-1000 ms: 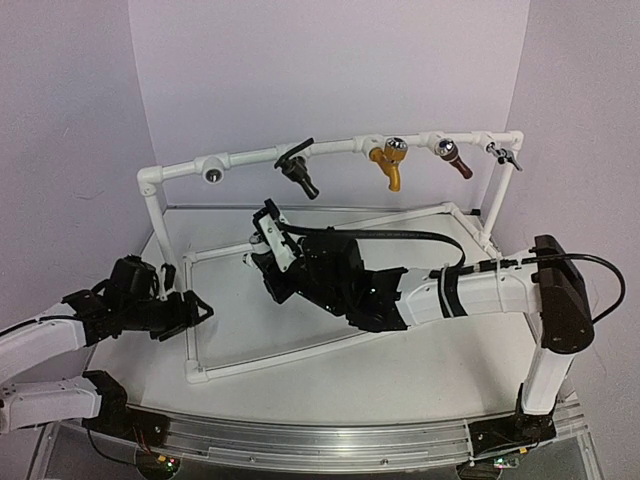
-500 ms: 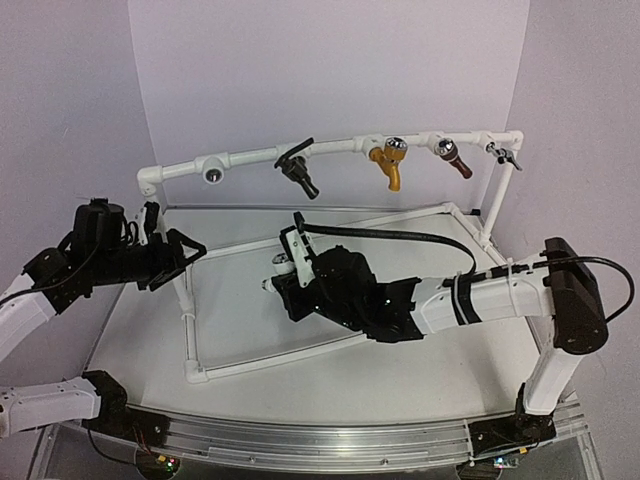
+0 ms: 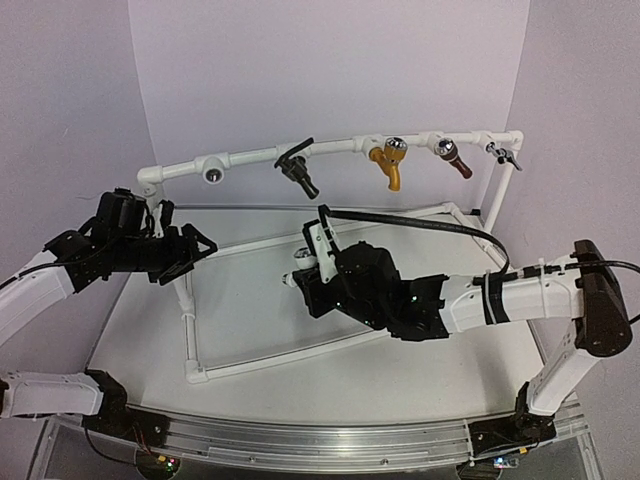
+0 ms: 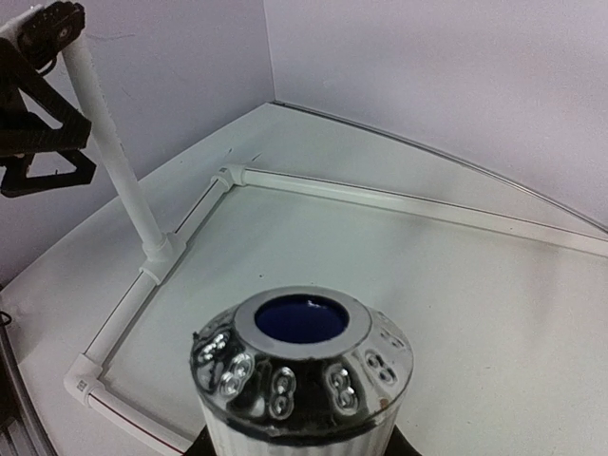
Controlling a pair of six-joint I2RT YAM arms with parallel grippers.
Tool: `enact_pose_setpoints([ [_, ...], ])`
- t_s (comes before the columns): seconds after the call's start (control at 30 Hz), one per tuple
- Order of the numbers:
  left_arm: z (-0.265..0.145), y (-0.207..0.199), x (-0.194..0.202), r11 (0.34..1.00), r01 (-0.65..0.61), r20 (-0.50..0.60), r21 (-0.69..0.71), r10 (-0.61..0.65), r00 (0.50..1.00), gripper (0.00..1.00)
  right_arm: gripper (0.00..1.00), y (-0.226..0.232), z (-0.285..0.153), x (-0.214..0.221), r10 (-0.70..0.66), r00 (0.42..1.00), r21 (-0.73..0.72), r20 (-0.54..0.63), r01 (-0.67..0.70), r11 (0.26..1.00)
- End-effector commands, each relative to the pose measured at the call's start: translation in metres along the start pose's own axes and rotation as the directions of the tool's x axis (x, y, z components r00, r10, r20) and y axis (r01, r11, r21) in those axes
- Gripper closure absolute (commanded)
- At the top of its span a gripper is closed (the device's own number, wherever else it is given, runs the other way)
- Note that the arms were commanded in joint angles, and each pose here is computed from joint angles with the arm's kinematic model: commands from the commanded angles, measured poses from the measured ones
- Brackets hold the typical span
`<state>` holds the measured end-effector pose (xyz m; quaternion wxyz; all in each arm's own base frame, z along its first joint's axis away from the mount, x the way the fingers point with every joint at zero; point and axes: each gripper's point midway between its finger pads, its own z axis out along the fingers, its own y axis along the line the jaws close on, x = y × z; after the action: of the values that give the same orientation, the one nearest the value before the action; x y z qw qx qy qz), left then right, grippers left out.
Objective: Install the water faucets
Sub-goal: Hold the pipe with the faucet installed at the center of the board.
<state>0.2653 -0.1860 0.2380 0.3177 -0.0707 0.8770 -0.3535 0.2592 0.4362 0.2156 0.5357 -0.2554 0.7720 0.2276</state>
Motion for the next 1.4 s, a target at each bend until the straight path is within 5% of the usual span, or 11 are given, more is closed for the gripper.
enact_pose_setpoints([
  [0.0, -0.005, 0.006, 0.009, 1.0, -0.013, -0.017, -0.003, 0.013, 1.0, 0.19, 1.0, -0.007, -0.014, -0.03, -0.003, 0.996, 0.019, 0.092, 0.001, 1.0],
  [0.23, 0.044, 0.055, 0.042, 0.993, 0.019, -0.131, -0.12, -0.035, 0.991, 0.19, 1.0, -0.001, -0.004, -0.023, -0.026, 0.996, -0.011, 0.081, 0.027, 1.0],
  [0.27, 0.034, 0.109, -0.008, 0.904, -0.094, 0.129, -0.417, 0.162, 0.978, 0.15, 1.0, -0.001, -0.004, -0.022, -0.024, 0.996, -0.013, 0.085, 0.025, 1.0],
  [0.3, -0.008, 0.153, -0.053, 0.682, -0.08, 0.277, -0.727, 0.397, 0.875, 0.09, 1.0, -0.001, -0.005, -0.022, -0.02, 0.996, -0.015, 0.089, 0.022, 1.0],
  [0.37, -0.01, 0.167, -0.053, 0.652, -0.037, 0.317, -0.758, 0.416, 0.852, 0.07, 1.0, 0.0, -0.005, -0.02, -0.016, 0.996, -0.029, 0.09, 0.018, 0.999],
  [0.6, -0.017, 0.15, -0.043, 0.812, -0.074, 0.494, -0.579, 0.421, 0.761, 0.1, 1.0, -0.002, -0.007, -0.009, -0.009, 0.996, -0.04, 0.084, 0.013, 0.999],
  [0.77, -0.049, 0.131, -0.05, 0.868, -0.041, 0.585, -0.495, 0.368, 0.723, 0.07, 1.0, 0.002, -0.007, -0.009, 0.002, 0.996, -0.068, 0.091, 0.004, 0.998],
  [0.9, -0.064, 0.134, -0.075, 0.822, -0.019, 0.562, -0.57, 0.406, 0.721, 0.08, 1.0, 0.008, -0.011, -0.013, -0.015, 0.993, -0.108, 0.115, 0.028, 0.994],
  [1.2, -0.058, 0.113, -0.117, 0.8, -0.165, 0.614, -0.578, 0.558, 0.558, 0.09, 1.0, 0.022, -0.016, -0.022, -0.029, 0.988, -0.182, 0.152, 0.057, 0.982],
  [1.37, -0.046, 0.106, -0.128, 0.772, -0.222, 0.595, -0.595, 0.609, 0.524, 0.09, 1.0, 0.024, -0.022, -0.03, -0.034, 0.984, -0.2, 0.178, 0.07, 0.977],
])
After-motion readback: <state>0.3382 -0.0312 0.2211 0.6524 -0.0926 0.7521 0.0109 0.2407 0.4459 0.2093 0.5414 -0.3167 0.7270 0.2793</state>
